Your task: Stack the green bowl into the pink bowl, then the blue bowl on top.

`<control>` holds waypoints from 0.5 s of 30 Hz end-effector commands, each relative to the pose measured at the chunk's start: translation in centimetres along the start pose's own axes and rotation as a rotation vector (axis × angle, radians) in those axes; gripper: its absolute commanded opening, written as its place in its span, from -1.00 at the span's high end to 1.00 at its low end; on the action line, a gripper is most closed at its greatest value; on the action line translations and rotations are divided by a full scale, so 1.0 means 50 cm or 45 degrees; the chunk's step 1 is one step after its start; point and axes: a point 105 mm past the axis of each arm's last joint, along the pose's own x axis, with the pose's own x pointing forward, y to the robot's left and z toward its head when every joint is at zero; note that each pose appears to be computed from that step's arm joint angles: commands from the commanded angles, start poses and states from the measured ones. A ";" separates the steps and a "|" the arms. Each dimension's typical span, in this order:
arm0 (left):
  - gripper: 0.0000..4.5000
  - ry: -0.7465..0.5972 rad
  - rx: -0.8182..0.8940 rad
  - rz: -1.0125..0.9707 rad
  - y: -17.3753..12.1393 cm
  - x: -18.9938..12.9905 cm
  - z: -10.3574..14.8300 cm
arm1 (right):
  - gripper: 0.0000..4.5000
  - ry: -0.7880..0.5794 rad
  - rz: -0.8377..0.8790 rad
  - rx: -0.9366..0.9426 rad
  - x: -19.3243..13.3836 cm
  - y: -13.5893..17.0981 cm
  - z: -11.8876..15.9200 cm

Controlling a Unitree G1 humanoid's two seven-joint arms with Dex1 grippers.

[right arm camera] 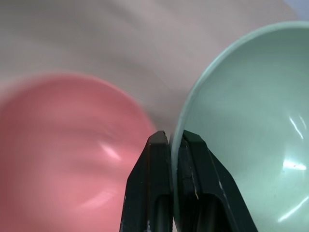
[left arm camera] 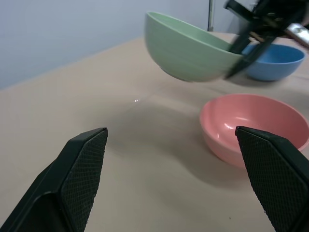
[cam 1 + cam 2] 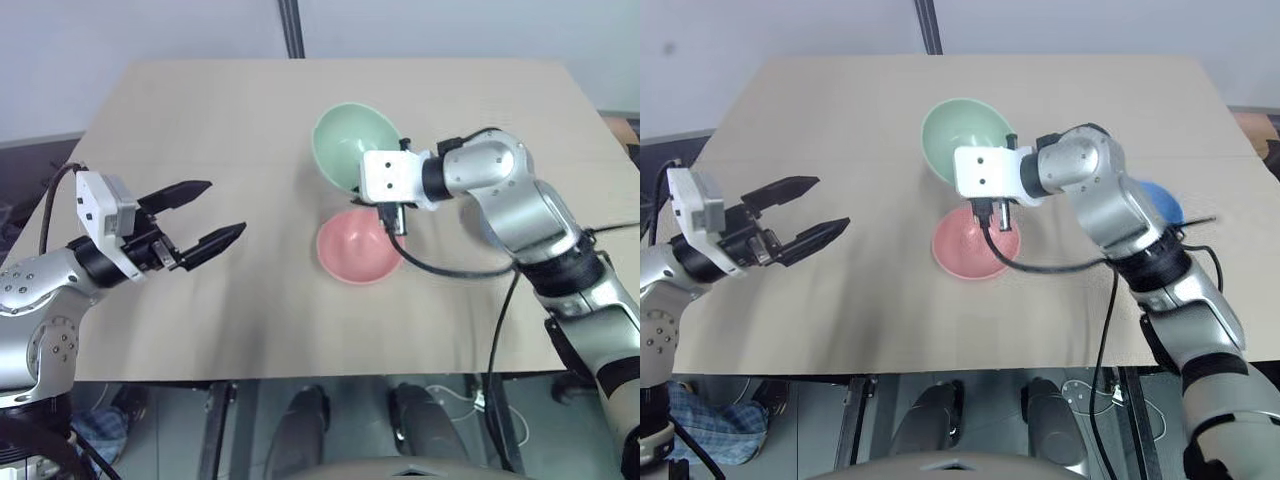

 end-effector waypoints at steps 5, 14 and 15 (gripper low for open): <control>-1.00 -0.004 0.016 -0.083 0.003 0.016 0.014 | 0.99 -0.067 0.167 0.003 -0.035 0.077 0.043; -1.00 0.004 0.011 -0.136 0.012 0.035 0.012 | 0.31 -0.070 0.179 0.044 -0.050 0.092 0.049; -1.00 0.002 0.007 -0.135 0.014 0.037 0.012 | 0.31 -0.065 0.173 0.055 -0.053 0.090 0.048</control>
